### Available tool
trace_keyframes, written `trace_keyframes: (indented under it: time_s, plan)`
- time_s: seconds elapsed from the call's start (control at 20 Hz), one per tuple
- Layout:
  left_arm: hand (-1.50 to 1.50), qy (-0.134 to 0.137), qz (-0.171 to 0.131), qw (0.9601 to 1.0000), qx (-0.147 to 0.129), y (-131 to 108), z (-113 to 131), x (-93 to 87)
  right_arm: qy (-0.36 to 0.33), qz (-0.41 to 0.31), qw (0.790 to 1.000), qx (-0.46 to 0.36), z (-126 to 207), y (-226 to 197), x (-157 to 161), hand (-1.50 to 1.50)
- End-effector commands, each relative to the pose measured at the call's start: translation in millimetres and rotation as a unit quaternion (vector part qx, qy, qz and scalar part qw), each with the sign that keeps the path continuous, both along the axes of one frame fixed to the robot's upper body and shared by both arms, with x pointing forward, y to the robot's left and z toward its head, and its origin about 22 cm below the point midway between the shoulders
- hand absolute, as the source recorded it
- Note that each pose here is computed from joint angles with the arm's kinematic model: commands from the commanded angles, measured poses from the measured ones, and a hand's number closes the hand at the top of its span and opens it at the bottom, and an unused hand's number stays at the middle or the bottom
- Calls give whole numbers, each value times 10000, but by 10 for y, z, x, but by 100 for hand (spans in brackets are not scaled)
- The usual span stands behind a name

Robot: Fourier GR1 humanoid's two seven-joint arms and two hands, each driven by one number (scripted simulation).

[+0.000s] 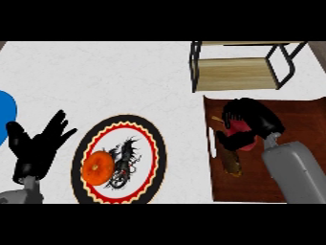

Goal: Pick the pear from the tray and place it in the tiered shelf

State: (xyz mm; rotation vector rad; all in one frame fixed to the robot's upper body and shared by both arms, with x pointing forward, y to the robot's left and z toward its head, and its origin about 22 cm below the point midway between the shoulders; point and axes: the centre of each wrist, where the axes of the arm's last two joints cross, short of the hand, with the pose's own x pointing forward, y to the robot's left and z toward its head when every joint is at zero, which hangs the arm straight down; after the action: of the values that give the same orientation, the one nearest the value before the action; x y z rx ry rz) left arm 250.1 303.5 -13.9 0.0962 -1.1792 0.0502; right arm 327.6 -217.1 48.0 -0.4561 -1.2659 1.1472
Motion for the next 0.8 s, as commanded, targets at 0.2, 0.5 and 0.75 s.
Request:
trace_keyframes:
  time_s: [0.2, 0.5, 0.75]
  plan:
    - [0, 388, 145, 9991, -71, -70, -209, -99, -1264, -259, 9872, 938, 1021, 801, -438, 150]
    - [0, 397, 121, 9991, -33, 15, -107, 27, -2190, -1124, 9643, 975, 1822, 734, -701, 150]
    - [0, 395, -23, 9992, -25, -245, -163, 19, -2345, -1461, 9564, 951, 2424, 550, -778, 150]
